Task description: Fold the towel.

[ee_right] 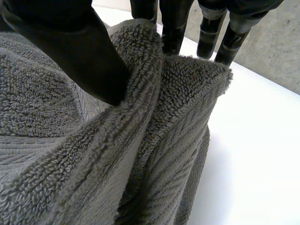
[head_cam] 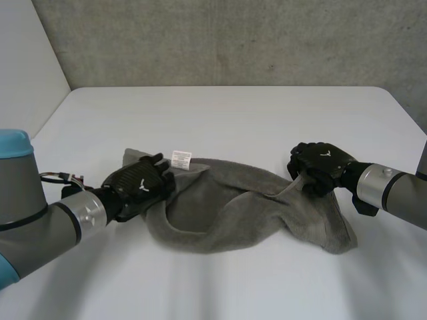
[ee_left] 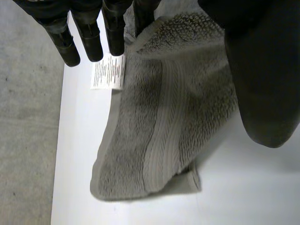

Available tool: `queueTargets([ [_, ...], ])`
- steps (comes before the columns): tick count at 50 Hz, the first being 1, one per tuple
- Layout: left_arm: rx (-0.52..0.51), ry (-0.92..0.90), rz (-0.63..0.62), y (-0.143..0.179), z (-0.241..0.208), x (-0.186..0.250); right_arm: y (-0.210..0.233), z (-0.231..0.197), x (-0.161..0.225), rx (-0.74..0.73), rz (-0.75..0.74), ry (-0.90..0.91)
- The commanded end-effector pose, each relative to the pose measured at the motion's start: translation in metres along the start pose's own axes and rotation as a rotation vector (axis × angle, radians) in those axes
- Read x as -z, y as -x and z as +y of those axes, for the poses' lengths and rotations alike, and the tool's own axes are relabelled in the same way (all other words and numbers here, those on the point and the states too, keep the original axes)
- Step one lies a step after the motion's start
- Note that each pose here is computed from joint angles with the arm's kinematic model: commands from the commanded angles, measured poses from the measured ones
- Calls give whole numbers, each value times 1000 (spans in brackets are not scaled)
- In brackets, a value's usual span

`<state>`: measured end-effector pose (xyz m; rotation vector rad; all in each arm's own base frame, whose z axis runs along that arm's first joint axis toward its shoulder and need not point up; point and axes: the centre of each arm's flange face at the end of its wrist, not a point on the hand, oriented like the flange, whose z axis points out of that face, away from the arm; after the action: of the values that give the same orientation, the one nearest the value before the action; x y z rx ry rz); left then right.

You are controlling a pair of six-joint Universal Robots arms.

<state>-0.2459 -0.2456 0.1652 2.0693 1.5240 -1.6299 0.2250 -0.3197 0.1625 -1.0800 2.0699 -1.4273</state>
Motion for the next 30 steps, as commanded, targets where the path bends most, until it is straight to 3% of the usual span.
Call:
queueTargets([
  [1, 26, 38, 7, -1, 8, 5, 1, 0, 0, 1, -3, 0],
  [14, 67, 90, -7, -3, 11, 17, 2, 1, 0, -3, -5, 4],
  [25, 222, 79, -12, -7, 6, 16, 0, 0, 3, -7, 0, 5],
  [30, 301, 65, -77, 3, 12, 9, -3, -9, 8, 6, 18, -15],
])
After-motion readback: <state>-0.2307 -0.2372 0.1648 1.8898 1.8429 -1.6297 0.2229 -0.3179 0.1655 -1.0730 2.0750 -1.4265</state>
